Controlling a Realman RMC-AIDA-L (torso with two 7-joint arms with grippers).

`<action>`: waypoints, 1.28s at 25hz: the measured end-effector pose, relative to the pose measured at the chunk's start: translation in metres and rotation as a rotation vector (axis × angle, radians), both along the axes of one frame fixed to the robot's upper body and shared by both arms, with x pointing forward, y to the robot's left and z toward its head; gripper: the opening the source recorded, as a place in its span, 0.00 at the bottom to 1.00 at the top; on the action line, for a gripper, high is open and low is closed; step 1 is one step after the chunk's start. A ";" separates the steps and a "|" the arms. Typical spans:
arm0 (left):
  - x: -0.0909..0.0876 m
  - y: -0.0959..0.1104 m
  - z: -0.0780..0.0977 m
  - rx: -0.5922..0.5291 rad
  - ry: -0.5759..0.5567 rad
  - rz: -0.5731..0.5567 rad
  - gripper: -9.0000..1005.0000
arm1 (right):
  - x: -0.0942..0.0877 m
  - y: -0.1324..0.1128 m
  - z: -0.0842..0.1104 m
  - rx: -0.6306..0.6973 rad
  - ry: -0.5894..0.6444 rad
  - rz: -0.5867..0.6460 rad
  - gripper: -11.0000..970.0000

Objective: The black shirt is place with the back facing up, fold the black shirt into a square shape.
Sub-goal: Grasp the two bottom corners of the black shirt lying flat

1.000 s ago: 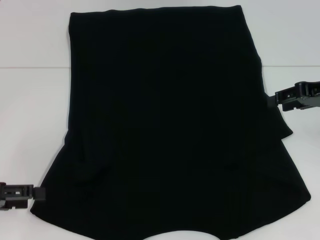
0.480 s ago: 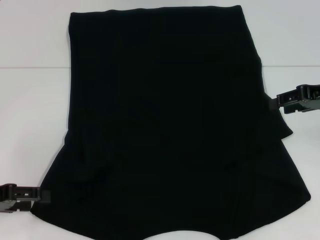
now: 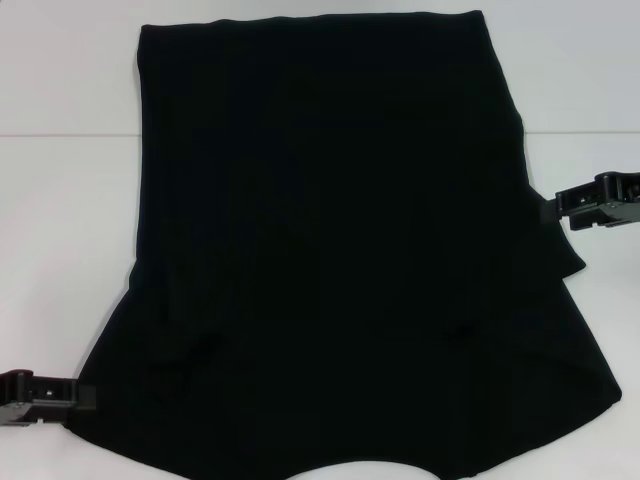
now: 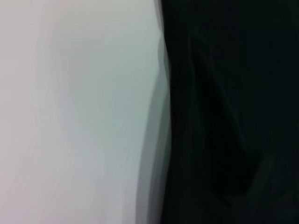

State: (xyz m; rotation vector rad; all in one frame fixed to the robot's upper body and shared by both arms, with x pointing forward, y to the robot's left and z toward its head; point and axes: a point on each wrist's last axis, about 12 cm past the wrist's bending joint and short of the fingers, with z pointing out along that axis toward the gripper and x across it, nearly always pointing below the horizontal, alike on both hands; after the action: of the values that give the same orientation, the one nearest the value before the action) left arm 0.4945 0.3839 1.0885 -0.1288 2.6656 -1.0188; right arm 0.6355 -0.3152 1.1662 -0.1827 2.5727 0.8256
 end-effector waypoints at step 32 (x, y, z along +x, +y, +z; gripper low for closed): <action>0.012 -0.021 -0.013 -0.006 0.008 -0.041 0.51 | -0.007 -0.002 -0.008 0.008 0.018 0.010 0.61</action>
State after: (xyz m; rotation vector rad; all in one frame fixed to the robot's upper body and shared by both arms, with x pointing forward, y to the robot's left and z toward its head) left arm 0.5064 0.3632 1.0752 -0.0795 2.6828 -1.0411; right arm 0.6282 -0.3171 1.1585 -0.1869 2.5870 0.8449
